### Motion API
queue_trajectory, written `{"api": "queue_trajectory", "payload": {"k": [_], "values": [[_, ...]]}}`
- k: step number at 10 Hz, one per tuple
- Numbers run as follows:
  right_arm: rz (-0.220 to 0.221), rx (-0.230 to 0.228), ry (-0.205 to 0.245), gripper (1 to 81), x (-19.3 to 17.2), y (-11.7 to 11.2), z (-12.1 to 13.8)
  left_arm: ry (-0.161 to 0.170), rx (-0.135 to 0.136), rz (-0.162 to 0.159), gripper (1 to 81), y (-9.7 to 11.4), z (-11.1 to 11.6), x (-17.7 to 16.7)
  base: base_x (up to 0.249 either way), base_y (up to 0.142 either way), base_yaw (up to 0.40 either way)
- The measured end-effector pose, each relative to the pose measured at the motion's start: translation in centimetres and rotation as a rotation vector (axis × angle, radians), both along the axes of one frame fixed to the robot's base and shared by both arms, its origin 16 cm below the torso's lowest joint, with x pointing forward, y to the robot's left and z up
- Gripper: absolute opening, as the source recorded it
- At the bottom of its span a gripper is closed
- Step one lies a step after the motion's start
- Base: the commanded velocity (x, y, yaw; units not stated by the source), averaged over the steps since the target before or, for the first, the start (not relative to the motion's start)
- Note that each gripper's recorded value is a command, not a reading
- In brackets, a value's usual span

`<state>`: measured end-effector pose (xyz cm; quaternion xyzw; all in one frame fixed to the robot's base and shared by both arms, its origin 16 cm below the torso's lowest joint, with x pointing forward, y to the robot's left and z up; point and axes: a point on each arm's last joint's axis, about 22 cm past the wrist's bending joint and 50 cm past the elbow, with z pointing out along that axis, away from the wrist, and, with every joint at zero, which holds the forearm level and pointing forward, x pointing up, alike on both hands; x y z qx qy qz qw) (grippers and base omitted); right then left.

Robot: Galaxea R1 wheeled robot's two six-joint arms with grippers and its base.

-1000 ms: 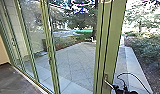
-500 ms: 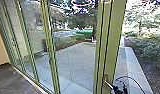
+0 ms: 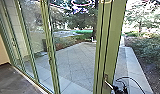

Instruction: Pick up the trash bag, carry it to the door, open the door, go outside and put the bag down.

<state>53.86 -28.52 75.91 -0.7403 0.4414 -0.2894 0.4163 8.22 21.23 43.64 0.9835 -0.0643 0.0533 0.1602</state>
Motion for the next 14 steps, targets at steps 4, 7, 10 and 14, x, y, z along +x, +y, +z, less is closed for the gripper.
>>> {"api": "queue_trajectory", "payload": {"k": [4,7,10,14], "values": [[0.009,-0.001,0.002,81.1,0.1,0.1,-0.2,0.02,0.0,0.0,1.0,0.0,-0.2,-0.9,0.0,0.0,0.0],[0.031,-0.012,0.017,81.1,0.7,0.8,-2.3,0.086,-0.001,0.001,1.0,0.0,-0.8,-3.7,0.0,0.0,0.0],[0.046,-0.04,-0.007,81.1,1.5,0.4,-3.9,0.156,-0.002,0.003,1.0,0.1,-1.4,-6.7,0.071,0.0,0.0],[0.113,-0.09,-0.015,81.1,-1.1,-0.4,-4.8,0.165,0.005,0.002,1.0,0.6,-1.5,-7.1,0.148,0.0,0.0]]}}
